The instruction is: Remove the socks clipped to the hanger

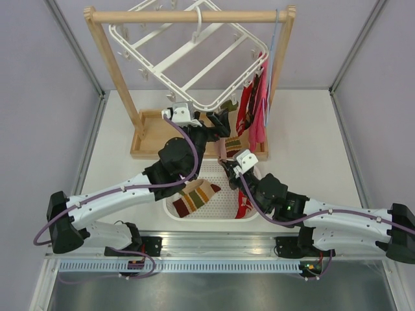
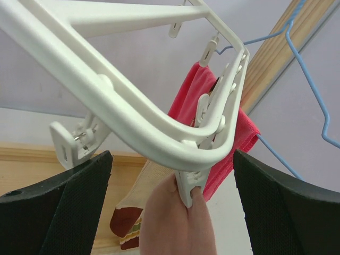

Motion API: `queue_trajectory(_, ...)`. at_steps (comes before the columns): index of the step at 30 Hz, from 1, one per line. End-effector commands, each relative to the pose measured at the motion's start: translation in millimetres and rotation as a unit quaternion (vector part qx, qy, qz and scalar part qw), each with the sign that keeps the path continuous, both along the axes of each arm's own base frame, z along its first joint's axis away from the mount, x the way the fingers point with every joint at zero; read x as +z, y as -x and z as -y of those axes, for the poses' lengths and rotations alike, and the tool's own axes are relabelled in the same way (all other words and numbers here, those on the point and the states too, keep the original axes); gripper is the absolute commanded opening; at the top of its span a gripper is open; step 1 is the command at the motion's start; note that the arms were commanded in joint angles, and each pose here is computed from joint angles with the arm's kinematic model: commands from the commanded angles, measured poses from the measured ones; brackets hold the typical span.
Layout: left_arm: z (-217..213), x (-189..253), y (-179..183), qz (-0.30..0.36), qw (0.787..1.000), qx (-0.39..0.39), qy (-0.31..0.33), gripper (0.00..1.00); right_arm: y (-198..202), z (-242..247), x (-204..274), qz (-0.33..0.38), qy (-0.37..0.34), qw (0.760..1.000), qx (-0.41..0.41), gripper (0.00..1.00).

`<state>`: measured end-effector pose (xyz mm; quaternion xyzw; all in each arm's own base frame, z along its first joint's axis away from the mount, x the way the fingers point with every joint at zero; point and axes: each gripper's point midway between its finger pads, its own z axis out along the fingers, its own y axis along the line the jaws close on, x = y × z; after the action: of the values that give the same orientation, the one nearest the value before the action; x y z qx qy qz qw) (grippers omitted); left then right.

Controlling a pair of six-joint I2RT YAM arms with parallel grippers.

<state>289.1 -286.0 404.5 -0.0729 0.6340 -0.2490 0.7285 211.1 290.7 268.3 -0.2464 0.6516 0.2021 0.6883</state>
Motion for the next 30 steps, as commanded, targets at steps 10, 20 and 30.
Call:
queue_trajectory(10,3,29,-7,0.022,0.999,0.004,0.023,0.69,4,-8,0,0.000,0.001,1.000,0.017,0.01)
queue_trajectory(20,7,29,-9,0.025,1.000,0.000,0.018,0.02,5,-10,-2,-0.002,0.003,1.000,0.019,0.01)
queue_trajectory(30,4,3,-2,0.003,0.999,-0.017,-0.031,0.84,7,9,2,-0.015,0.006,1.000,-0.004,0.01)
